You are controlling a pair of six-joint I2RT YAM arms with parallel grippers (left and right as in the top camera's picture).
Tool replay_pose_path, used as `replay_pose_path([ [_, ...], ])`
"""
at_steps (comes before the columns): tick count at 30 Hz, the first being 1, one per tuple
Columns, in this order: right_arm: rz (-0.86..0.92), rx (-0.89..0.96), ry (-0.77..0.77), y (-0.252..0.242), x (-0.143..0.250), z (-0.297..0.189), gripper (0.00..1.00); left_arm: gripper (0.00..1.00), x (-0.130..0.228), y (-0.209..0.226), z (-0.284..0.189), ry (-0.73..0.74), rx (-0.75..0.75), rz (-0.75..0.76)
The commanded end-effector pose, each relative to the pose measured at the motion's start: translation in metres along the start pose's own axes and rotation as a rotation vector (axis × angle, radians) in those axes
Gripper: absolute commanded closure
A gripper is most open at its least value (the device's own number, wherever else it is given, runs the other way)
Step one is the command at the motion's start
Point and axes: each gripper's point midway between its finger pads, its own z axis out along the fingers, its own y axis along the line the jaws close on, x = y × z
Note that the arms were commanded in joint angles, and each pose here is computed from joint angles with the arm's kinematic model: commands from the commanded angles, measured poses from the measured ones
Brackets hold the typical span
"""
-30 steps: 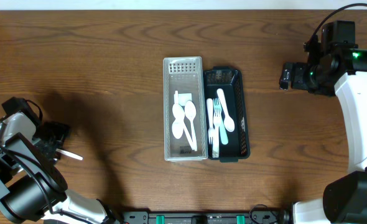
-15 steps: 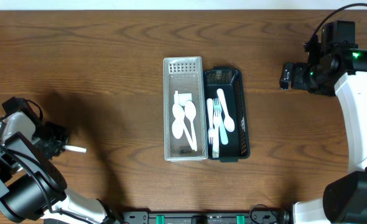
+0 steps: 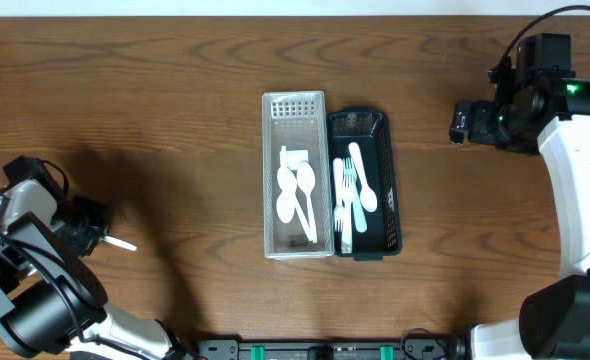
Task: Pack container
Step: 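Lower left gripper and close it on the last spoon, then carry the spoon right and lower it into the clear basket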
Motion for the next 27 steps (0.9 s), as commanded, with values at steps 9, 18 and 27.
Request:
replay_pose_path([
  [9,-0.004,0.014,-0.001,-0.005,-0.001,0.003,0.01,0.94,0.022,-0.029,-0.046,-0.081,0.03,0.239],
  [18,-0.004,0.014,-0.001,-0.005,-0.001,0.003,0.01,0.94,0.117,-0.116,-0.132,-0.297,0.267,0.669],
  [27,-0.004,0.014,0.002,-0.005,-0.001,0.003,0.01,0.94,0.25,-0.157,-0.142,-0.275,0.398,1.128],
])
